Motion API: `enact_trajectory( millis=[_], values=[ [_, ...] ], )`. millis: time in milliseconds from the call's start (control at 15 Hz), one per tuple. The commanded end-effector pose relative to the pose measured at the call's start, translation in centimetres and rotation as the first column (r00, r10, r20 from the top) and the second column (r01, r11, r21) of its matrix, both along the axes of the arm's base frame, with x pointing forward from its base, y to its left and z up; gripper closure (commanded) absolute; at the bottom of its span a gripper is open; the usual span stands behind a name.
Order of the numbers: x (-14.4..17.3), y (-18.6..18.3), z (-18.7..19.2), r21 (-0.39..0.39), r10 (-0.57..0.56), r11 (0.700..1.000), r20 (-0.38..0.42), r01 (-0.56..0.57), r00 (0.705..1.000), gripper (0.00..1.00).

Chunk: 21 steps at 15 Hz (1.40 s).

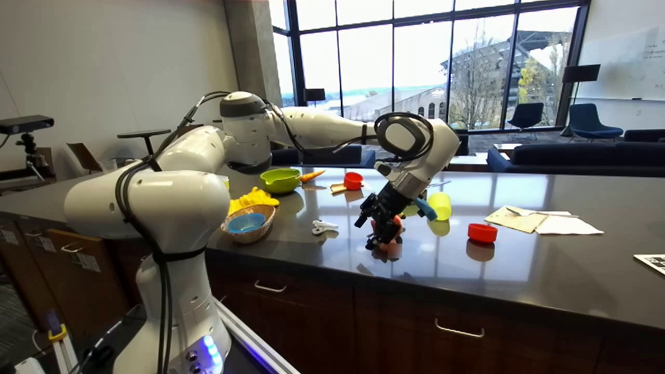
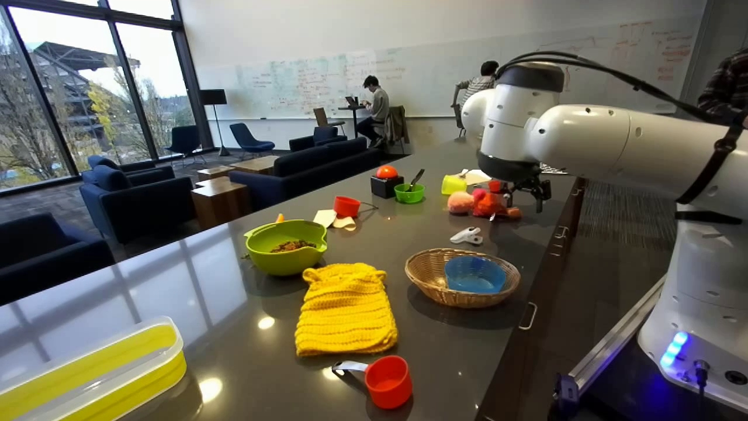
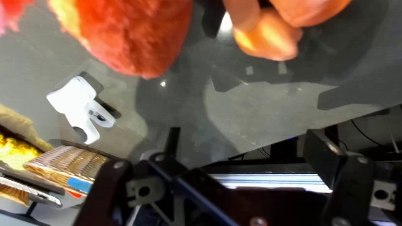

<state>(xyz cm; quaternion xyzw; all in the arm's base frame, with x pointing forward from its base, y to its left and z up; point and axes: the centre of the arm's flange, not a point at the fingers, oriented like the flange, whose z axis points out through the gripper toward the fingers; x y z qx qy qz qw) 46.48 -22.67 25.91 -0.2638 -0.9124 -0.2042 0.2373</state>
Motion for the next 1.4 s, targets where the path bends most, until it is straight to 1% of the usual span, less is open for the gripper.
enact_trajectory(
  millis=[0,200,400,533,733,800,933,1133,1267,1333],
  values=[
    [-0.9,2.5,1.0,-0.014,-0.141,0.989,0.117,0.144,0.983,0.00],
    [-0.7,3.8,1.2,-0.024,-0.220,0.973,0.199,0.229,0.955,0.00],
    [-0.6,4.4,1.4,-0.049,-0.291,0.947,0.289,0.318,0.912,0.00],
    [-1.4,4.4,1.7,-0.025,-0.338,0.928,0.362,0.371,0.869,0.00],
    [-2.7,3.7,1.6,-0.012,-0.412,0.884,0.453,0.468,0.791,0.00],
    [-3.3,3.2,1.4,-0.026,-0.430,0.865,0.476,0.501,0.767,0.00],
    [-4.2,2.4,1.1,-0.055,-0.450,0.833,0.509,0.550,0.734,0.00],
    [-5.1,1.5,0.8,-0.083,-0.472,0.795,0.538,0.601,0.698,0.00],
    [-5.4,1.1,0.6,-0.097,-0.478,0.778,0.549,0.620,0.686,0.00],
    [-5.5,1.0,0.5,-0.105,-0.479,0.772,0.552,0.627,0.682,0.04]
  ],
)
